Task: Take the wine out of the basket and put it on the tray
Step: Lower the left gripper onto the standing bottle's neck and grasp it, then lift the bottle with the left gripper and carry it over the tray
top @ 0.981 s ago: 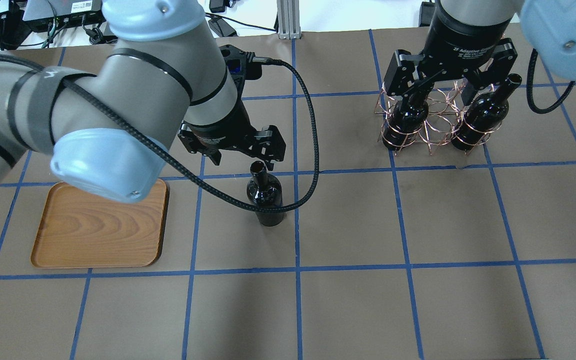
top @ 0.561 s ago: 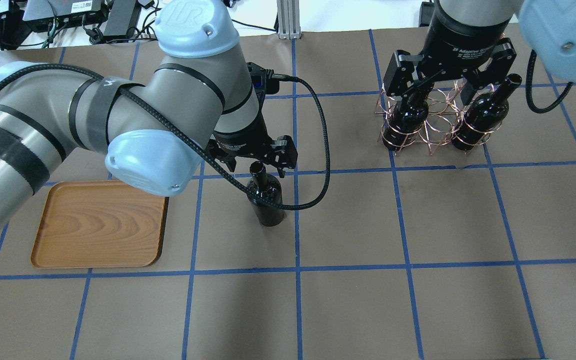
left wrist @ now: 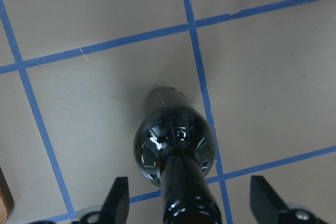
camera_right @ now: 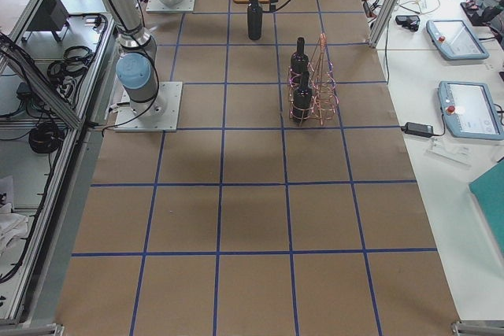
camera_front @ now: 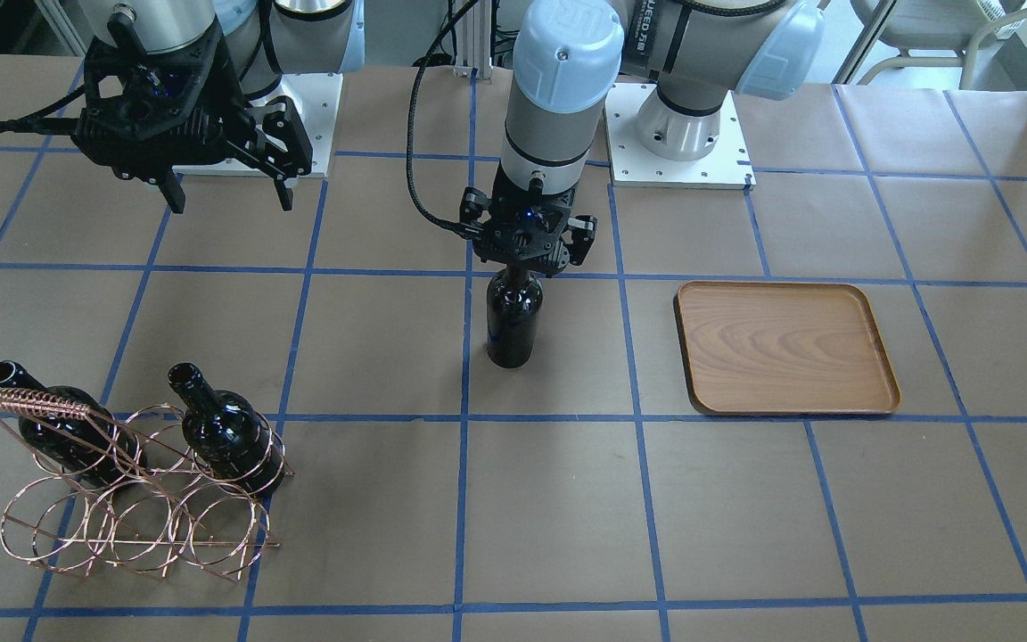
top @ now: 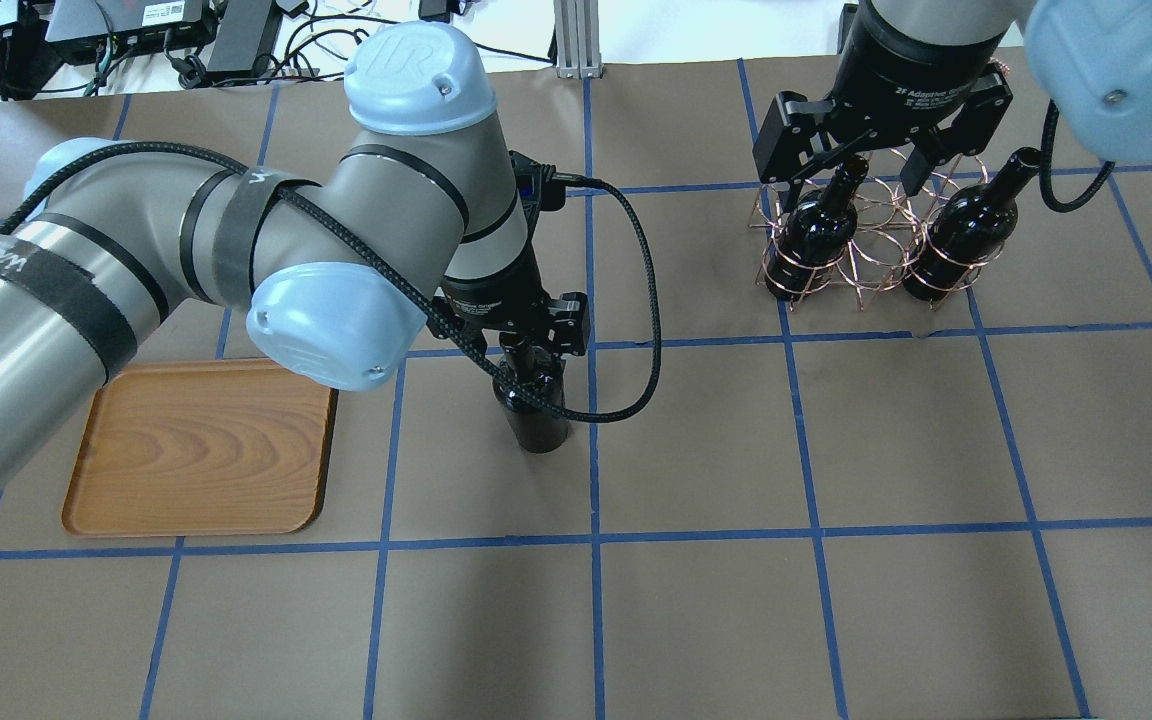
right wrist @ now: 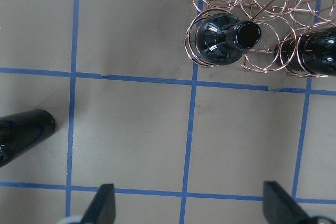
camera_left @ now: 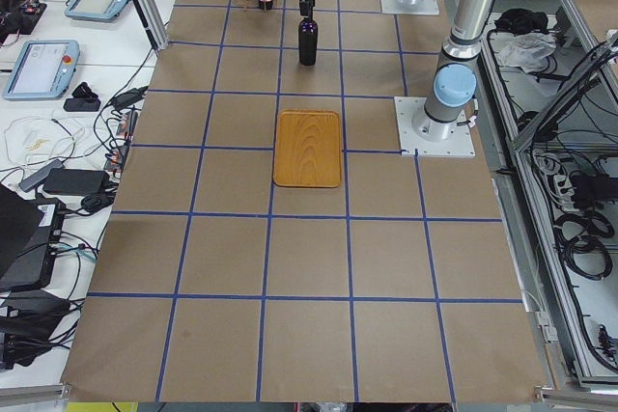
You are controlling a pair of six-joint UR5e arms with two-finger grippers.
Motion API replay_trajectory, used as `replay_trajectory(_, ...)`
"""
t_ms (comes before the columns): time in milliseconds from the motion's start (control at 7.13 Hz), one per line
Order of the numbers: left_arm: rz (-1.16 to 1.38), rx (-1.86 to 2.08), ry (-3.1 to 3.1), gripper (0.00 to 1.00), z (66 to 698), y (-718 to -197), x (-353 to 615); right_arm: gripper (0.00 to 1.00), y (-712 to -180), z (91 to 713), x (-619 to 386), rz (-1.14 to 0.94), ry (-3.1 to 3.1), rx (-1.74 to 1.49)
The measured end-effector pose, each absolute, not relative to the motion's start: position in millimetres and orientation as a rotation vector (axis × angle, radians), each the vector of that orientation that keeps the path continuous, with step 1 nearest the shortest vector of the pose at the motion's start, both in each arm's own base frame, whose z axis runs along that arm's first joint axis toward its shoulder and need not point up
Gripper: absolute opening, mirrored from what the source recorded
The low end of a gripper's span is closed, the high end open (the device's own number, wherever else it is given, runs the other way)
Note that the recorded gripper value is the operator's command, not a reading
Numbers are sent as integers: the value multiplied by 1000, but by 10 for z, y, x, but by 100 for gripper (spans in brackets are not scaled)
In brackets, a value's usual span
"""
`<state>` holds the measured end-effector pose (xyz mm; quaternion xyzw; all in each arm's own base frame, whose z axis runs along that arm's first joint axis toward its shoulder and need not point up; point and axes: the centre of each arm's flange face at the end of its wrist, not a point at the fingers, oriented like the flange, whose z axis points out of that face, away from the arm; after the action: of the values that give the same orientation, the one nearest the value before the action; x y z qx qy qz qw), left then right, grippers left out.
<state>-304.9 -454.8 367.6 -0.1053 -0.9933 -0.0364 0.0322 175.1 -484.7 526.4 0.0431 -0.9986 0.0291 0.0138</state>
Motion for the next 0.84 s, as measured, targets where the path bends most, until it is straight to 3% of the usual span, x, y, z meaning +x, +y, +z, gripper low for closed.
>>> replay_trajectory(280,-119,-324,-3059,42,3651,-4541,-3047,100,-4847,5269,1752,95,-3111,130)
replay_trajectory(421,-119,-324,-3058,5,3652,-4541,-3048,100,-4847,5270,1752,96,-3111,129)
replay_trajectory(561,-118,-323,-3055,0,3652,-4541,-3051,100,-4846,5270,1752,96,-3112,129)
replay_trajectory(841,-113,-333,-3049,0,3659,-4544,-3056,100,-4844,5274,1753,97,-3112,129)
